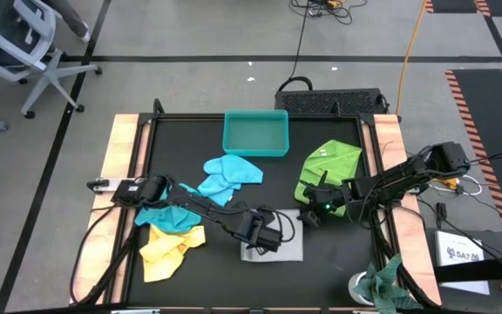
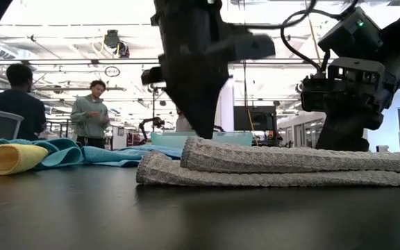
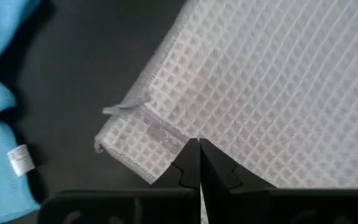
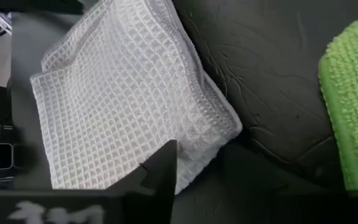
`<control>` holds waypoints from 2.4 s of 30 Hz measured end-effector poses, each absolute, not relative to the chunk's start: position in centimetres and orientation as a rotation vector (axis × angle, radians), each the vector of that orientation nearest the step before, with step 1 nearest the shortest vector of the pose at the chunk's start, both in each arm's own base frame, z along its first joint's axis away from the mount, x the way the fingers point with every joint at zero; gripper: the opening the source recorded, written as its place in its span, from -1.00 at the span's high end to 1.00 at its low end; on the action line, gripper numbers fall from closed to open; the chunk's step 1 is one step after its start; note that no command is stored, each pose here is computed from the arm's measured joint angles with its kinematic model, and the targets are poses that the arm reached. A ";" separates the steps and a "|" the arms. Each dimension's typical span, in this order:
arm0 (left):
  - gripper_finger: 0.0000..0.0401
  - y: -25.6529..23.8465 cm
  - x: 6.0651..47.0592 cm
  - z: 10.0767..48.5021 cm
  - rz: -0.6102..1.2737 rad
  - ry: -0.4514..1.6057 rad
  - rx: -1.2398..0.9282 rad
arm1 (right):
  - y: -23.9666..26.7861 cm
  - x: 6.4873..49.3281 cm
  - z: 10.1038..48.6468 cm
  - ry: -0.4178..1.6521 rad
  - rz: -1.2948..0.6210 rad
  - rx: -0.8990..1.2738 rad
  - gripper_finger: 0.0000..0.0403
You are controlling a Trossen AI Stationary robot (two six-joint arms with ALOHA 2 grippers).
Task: Fold microfiber towels
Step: Fold the gray microfiber towel
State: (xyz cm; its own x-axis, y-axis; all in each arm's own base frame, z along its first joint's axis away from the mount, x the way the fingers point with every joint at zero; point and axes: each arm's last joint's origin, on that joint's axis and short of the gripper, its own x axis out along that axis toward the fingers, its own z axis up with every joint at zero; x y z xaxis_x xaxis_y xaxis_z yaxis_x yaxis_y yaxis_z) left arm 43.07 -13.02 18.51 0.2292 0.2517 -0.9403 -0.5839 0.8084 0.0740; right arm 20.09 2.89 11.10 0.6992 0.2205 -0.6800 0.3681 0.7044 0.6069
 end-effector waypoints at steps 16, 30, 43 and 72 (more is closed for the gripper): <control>1.00 -11.2 39.0 27.3 0.705 1.080 -0.370 | 3.1 20.6 11.7 0.804 -0.052 0.889 0.98; 1.00 -11.6 38.9 25.9 0.728 1.141 -0.281 | 3.5 24.3 17.0 0.932 -0.102 0.748 1.00; 1.00 -12.6 38.0 25.6 0.731 1.199 -0.229 | 3.4 25.2 20.2 0.984 -0.191 0.731 1.00; 1.00 -13.3 37.8 25.7 0.691 1.211 -0.170 | 0.4 27.2 24.7 1.243 -0.308 0.668 1.00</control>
